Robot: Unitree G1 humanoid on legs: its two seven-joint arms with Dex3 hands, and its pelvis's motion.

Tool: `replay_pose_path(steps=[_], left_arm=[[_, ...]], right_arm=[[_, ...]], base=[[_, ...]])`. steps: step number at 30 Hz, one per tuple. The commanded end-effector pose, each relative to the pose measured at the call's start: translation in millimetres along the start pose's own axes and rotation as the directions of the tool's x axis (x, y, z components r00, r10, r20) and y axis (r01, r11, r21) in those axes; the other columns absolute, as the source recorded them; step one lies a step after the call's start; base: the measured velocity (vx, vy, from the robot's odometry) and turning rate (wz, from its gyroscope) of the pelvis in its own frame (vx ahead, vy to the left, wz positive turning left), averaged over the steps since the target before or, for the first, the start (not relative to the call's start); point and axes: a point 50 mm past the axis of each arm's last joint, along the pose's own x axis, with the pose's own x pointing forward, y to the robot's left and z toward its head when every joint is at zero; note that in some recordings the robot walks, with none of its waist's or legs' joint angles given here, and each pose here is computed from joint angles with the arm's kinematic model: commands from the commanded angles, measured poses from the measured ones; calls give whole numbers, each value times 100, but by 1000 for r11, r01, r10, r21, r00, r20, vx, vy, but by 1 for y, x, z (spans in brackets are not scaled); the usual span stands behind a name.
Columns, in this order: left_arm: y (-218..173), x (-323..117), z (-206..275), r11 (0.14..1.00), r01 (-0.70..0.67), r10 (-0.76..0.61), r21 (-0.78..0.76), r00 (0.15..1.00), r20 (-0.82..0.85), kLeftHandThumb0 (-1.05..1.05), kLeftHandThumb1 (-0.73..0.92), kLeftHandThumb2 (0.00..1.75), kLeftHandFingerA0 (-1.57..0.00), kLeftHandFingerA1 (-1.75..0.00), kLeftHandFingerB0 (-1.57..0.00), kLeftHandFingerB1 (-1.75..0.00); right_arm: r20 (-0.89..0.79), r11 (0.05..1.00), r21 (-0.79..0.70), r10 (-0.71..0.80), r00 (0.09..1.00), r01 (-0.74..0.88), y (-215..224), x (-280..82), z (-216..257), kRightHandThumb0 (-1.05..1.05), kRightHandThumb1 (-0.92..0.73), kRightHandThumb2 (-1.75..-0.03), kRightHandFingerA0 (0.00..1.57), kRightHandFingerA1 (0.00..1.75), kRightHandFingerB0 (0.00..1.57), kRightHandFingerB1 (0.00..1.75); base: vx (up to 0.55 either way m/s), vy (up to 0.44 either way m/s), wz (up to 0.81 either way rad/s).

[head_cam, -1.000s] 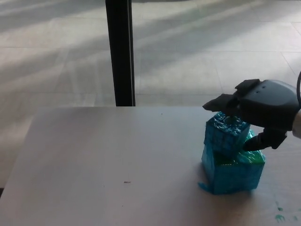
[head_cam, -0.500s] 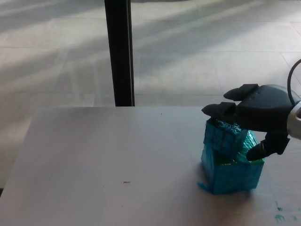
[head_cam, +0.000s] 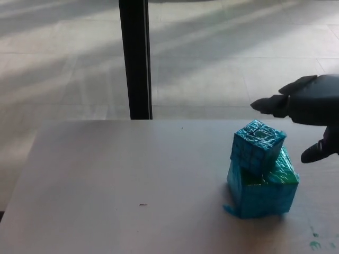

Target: The robot uses its right hand to pick up the small cube kept on the middle on the desk and place it on the bigger cube kept next to it

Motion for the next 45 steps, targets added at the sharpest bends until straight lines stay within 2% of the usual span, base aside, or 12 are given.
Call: replay_pose_path(steps=[1,2,3,8,14,16,17,27,33,34,35,45], left_arm=[[5,-4,-5,1000,-10,10,12,1000,4,-71,64,61,-70,-87,-77,-77],[5,-4,-7,1000,-17,16,-27,1000,-6,-67,51,97,-74,-85,-78,-79],[6,-4,-7,1000,-14,14,26,1000,-12,-70,67,61,-46,-69,-56,-57],[5,-4,-7,998,-5,6,62,1000,-17,-68,69,61,-34,-54,-51,-47],[7,-6,-10,1000,-16,16,11,1000,-17,-70,65,60,-53,-70,-63,-60],[7,-7,-8,997,-4,5,83,1000,-9,-70,56,102,-49,-69,-53,-63],[8,-7,-8,998,5,-5,56,1000,-8,-73,67,60,-47,-66,-56,-54],[8,-6,-8,1000,-24,25,15,1000,-17,-69,65,60,-64,-85,-66,-73],[8,-6,-9,1000,-20,20,7,1000,-17,-69,65,60,-46,-65,-59,-55],[8,-6,-8,1000,-13,13,-7,1000,-10,-68,64,59,-47,-67,-61,-58],[8,-7,-8,999,-14,14,35,1000,-11,-70,67,60,-46,-65,-58,-55],[5,-5,-9,1000,-8,8,19,1000,-9,-69,66,60,-59,-91,-67,-82]], right_arm=[[-81,976,218,-3,997,21,-30,-39,-37,-82,-36,-75,0,0,0,9],[-81,969,244,-15,997,35,-29,-42,-40,-85,-51,-85,0,3,0,3],[-91,961,269,-35,995,58,-29,-49,-46,-88,-51,-85,0,1,0,0],[-185,918,360,-104,977,166,-10,-79,-79,-88,-51,-87,0,4,0,3],[-317,821,495,-133,939,284,13,-114,-112,-80,-50,-72,0,0,0,11],[-382,761,553,-130,915,339,23,-127,-122,-81,-43,-78,0,0,3,6],[-407,735,569,-138,903,369,28,-134,-126,-76,-40,-75,0,0,0,9],[-637,486,641,-96,765,594,116,-185,-145,-75,-40,-72,0,0,4,16],[-794,404,566,35,607,718,178,-207,-140,-65,-58,-56,0,40,14,34],[-820,369,542,35,571,755,189,-210,-136,-38,-34,-93,4,57,0,50],[-858,321,503,74,509,802,206,-216,-131,-65,-62,-58,6,72,20,44],[-879,57,372,344,332,926,302,-229,-80,-54,-50,-83,15,68,22,55]], base=[[0,0,0],[0,0,0],[0,0,0],[0,0,0],[0,0,0],[0,0,0],[0,0,0],[0,0,0],[0,0,0],[0,0,0],[0,0,0],[0,0,0]])
